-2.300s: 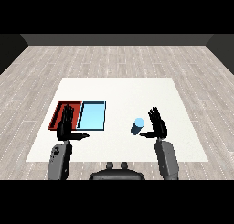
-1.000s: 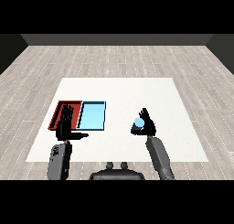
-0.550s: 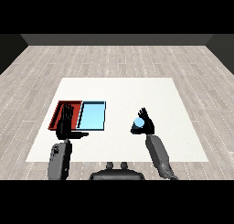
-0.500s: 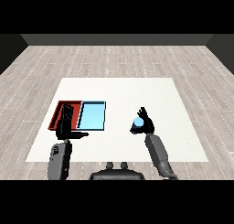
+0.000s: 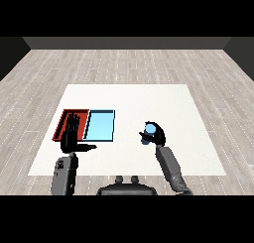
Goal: Pick the blue can and put it in the blue box
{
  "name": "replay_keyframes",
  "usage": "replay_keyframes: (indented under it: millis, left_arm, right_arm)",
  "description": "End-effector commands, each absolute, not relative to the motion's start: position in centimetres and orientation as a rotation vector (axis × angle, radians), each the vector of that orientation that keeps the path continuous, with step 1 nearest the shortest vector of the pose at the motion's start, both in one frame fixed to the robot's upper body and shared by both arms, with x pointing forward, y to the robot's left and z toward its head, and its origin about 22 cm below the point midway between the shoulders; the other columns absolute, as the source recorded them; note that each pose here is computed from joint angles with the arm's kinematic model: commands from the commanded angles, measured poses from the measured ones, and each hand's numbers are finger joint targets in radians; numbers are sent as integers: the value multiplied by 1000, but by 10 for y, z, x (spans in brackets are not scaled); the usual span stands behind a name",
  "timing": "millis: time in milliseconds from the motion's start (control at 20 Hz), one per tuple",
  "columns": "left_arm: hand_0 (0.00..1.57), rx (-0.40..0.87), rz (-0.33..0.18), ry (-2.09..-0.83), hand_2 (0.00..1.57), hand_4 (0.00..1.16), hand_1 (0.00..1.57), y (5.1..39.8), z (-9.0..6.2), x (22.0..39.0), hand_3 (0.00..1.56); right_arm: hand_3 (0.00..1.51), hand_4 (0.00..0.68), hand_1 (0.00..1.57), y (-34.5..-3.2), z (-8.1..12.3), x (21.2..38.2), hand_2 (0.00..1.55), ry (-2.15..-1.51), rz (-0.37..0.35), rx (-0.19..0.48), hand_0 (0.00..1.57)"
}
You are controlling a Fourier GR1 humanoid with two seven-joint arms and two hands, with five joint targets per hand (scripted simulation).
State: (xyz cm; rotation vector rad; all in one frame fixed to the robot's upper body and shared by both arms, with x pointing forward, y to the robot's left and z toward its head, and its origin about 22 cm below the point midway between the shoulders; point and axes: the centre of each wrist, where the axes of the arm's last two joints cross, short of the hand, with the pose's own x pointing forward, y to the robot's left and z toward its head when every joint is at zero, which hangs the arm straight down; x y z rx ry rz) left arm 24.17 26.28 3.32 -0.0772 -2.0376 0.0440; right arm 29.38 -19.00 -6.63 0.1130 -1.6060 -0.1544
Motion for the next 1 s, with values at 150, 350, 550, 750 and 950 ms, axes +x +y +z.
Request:
replay_keyframes:
  millis: [150,350,550,750,950]
  left_arm:
    - [0,-99,43,-2022,0,0,0,255,25,249,0]
    - [0,-59,20,-2035,0,0,0,258,19,267,0]
    - [0,-81,-45,-2031,0,0,0,260,11,246,0]
    - [0,-176,-71,-1973,0,0,0,237,27,238,0]
    - [0,-177,-120,-1907,0,0,0,207,21,251,0]
  right_arm:
    - [1428,620,1509,-183,-70,293,1479,-1569,-86,-36,1509]
    - [1418,634,1495,-187,-55,294,1467,-1630,-94,-28,1495]
    - [1401,624,1419,-186,-18,309,1451,-1684,-22,-39,1419]
    - [1401,623,1458,-187,16,320,1455,-1727,11,-72,1458]
    - [1394,620,1440,-188,31,304,1449,-1799,66,-60,1440]
